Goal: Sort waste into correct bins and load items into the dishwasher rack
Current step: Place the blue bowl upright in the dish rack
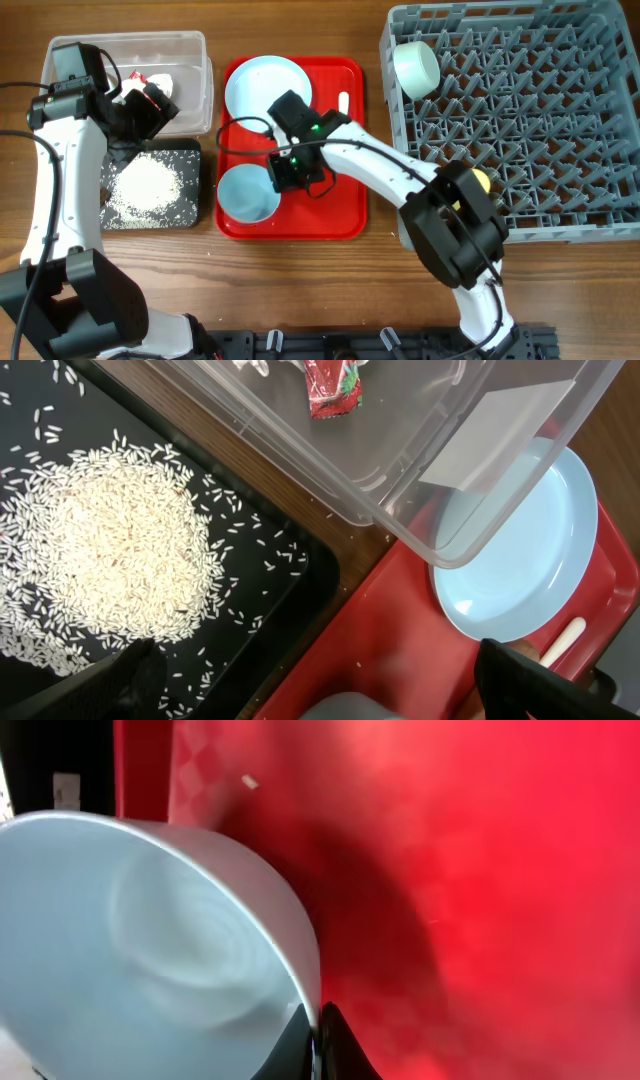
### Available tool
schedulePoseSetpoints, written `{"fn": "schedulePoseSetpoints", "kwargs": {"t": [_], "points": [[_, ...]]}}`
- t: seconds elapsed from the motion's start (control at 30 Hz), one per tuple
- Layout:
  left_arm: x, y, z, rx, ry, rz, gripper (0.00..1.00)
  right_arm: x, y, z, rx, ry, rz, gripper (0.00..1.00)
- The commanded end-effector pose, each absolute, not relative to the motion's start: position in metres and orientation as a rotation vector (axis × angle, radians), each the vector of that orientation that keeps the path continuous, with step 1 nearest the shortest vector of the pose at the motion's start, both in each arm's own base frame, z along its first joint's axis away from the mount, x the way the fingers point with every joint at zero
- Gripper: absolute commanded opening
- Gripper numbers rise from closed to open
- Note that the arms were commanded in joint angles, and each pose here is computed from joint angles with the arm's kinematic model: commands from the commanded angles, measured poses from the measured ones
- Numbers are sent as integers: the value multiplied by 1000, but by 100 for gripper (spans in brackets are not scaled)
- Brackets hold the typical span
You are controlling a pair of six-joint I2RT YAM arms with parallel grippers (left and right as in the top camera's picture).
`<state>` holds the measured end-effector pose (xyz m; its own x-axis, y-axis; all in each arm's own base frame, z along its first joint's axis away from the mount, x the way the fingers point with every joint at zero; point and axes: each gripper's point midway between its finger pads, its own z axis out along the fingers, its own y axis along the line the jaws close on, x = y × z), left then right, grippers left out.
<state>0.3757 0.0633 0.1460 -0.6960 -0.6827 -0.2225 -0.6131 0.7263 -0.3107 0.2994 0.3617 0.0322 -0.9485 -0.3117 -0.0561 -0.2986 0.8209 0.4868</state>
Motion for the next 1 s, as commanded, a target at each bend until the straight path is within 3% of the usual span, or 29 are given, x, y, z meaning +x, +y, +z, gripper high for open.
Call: {"fn": "schedulePoseSetpoints", "kwargs": {"t": [0.0,0.1,0.2,0.27,0.4,0.5,0.67,0.97], "points": [[378,66,157,-997,2581,-299,100,326,353,66,468,-3022,-873,4],[378,66,157,-997,2581,-299,100,363,312,124,402,-3237,-836,5],[378,66,157,-997,2581,-299,100,407,219,198,133,-3658,-453,4],[378,66,157,-997,2581,-299,100,420,112,262,-296,-3922,313,4],[378,66,157,-997,2581,-299,100,397,17,314,-669,-3751,1341,4],[378,66,157,-997,2581,-299,100,390,3,302,-403,-3549,1651,4],[378,66,157,-997,2581,-299,100,385,-6,256,93,-3161,1892,4],[378,66,157,-997,2581,-299,100,392,1,206,354,-2929,1962,4]]}}
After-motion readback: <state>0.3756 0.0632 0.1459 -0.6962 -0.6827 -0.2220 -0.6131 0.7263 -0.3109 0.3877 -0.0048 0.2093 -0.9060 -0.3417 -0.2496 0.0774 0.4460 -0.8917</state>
